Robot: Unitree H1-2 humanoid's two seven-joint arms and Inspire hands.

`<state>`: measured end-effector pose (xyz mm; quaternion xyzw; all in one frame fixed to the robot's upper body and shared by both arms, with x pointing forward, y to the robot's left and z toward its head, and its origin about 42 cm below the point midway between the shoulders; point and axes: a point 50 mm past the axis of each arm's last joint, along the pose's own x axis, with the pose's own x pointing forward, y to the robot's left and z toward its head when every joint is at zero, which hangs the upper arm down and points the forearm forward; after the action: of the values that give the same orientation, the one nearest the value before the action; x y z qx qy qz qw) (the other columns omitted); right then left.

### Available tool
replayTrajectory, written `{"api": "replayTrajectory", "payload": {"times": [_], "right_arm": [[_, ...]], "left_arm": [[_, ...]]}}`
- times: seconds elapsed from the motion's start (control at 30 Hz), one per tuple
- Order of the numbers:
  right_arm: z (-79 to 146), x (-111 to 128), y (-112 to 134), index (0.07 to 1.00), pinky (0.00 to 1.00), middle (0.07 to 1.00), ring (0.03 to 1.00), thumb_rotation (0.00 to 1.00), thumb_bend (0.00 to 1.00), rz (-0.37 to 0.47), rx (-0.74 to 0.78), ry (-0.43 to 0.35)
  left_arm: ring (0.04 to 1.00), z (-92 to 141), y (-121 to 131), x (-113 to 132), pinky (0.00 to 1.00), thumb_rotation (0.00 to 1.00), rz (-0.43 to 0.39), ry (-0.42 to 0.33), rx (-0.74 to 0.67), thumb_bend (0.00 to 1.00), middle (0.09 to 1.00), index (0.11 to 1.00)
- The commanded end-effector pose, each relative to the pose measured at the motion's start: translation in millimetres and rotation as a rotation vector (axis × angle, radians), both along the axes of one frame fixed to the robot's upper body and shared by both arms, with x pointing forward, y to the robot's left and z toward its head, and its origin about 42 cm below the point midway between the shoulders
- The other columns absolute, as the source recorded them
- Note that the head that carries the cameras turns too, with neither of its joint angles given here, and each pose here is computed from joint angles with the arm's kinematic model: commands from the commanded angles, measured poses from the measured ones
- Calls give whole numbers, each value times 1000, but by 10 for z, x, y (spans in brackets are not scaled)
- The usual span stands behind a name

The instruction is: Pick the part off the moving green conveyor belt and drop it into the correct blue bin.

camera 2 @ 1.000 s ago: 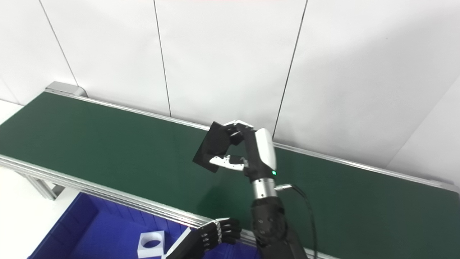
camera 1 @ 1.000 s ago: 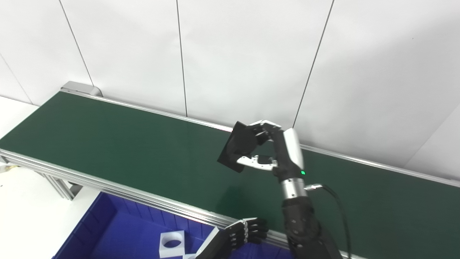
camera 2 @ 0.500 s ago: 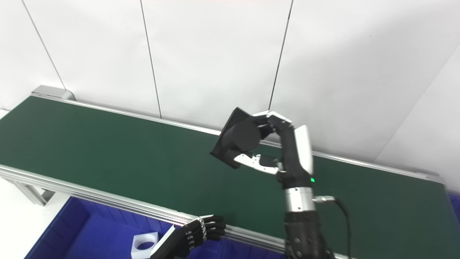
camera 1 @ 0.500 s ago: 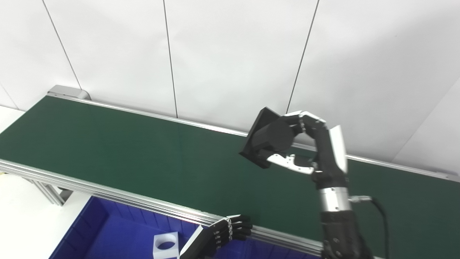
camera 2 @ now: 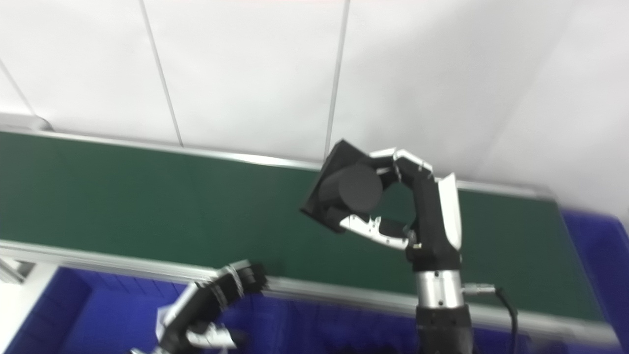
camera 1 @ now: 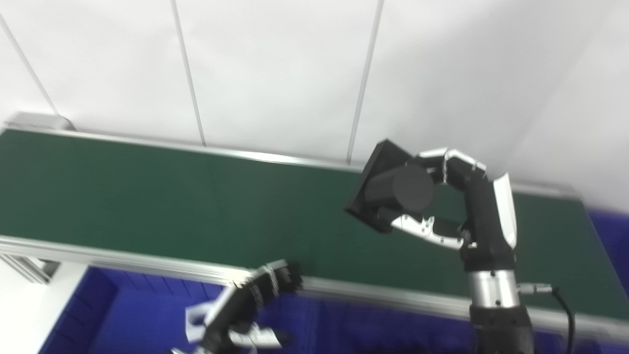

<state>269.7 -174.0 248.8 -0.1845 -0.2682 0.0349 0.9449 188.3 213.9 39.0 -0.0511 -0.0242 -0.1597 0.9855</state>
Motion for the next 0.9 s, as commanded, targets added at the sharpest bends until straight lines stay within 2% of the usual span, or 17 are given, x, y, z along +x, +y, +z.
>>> {"api": "replayTrajectory", "payload": {"times": [0.0, 0.3, 0.43, 0.67, 0.87], "right_arm": [[95, -117, -66, 493, 378, 504, 439, 0, 519, -21, 21, -21], [-167, -681, -343, 493, 388, 507, 437, 0, 518, -179, 23, 67], [-338, -862, -408, 494, 384, 506, 436, 0, 518, -252, 33, 138], [-730, -1143, -499, 490, 398, 508, 441, 0, 519, -366, 59, 296], [-1183, -1339, -522, 501, 391, 502, 433, 0, 519, -466, 65, 408]], "left_arm": [[765, 123, 54, 66, 770, 291, -18, -55, -17, 936, 779, 789], [764, 251, 265, 102, 783, 268, -27, -54, -46, 934, 781, 783], [760, 311, 348, 127, 778, 280, -28, -62, -52, 945, 779, 779], [739, 404, 456, 126, 753, 288, -23, -60, -56, 963, 764, 766], [730, 467, 509, 132, 738, 283, -25, -62, -59, 951, 756, 763]]}}
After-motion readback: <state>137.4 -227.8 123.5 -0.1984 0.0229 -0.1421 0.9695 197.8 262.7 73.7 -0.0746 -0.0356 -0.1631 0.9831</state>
